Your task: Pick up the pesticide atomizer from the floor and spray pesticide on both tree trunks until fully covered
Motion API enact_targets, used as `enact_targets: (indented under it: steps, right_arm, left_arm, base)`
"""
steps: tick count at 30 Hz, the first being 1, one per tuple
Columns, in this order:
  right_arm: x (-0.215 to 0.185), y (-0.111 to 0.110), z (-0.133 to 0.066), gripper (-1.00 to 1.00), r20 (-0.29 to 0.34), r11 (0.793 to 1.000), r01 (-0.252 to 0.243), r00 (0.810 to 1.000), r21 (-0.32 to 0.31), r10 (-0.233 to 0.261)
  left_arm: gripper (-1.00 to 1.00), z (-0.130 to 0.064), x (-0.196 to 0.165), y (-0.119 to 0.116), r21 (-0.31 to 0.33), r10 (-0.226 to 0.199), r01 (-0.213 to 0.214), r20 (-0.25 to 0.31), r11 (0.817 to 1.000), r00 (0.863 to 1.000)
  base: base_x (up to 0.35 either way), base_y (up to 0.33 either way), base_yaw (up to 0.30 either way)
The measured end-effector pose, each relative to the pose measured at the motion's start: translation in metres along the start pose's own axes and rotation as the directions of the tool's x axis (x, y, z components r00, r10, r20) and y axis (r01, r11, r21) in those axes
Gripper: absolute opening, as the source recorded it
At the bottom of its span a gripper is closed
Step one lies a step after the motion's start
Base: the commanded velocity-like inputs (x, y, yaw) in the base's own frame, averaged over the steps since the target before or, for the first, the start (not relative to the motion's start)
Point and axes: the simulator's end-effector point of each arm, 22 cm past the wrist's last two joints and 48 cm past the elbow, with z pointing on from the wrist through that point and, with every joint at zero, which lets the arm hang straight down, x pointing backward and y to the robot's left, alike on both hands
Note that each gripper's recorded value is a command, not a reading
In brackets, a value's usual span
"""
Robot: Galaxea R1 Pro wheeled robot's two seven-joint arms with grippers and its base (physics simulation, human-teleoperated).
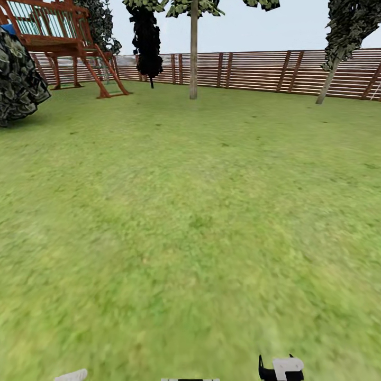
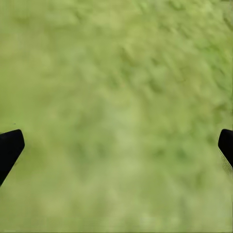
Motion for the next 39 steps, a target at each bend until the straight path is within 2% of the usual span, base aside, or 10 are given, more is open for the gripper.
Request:
enact_targets:
  steps: [39]
  right_arm:
    - [0.0002, 0.0, 0.0, 1.0, -0.001, 1.0, 0.0, 1.0, 0.0, 0.0]
  left_arm:
    - [-1.0, 0.0, 0.0, -0.0002, 0.001, 0.001, -0.001, 0.0, 1.0, 1.0]
  base:
    - [0.34, 0.0, 0.0]
